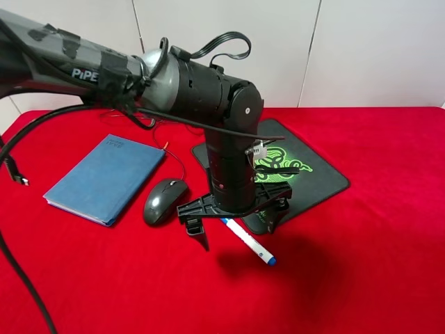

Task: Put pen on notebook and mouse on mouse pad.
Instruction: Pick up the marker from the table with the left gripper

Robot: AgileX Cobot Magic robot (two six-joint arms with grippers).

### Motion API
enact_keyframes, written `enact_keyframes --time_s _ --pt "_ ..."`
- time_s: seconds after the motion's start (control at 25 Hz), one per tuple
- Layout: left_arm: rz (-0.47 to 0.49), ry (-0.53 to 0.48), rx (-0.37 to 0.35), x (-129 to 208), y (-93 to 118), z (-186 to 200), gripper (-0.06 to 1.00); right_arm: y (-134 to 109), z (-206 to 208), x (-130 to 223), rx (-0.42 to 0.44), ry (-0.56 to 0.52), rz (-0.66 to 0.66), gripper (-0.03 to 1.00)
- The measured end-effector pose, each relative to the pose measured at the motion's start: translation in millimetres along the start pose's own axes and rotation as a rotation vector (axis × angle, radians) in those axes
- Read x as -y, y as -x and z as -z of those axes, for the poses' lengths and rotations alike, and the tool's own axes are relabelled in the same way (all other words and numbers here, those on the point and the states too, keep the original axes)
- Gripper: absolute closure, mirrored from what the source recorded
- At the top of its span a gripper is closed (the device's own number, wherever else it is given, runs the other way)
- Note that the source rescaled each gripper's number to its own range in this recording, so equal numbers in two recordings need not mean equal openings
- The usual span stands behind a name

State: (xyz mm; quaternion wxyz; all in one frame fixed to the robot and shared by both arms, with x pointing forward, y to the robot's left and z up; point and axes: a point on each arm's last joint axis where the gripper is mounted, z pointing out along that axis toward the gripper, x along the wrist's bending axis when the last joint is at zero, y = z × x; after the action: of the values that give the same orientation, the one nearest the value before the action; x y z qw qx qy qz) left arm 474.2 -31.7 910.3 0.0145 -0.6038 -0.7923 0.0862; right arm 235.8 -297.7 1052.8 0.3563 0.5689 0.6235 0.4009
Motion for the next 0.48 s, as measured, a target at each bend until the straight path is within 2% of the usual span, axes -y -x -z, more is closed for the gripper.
enact_keyframes --time_s 0.48 --pt "0.034 -0.018 -0.036 3 3 -27 -0.06 0 0 0 0.0 0.0 0.0 -0.03"
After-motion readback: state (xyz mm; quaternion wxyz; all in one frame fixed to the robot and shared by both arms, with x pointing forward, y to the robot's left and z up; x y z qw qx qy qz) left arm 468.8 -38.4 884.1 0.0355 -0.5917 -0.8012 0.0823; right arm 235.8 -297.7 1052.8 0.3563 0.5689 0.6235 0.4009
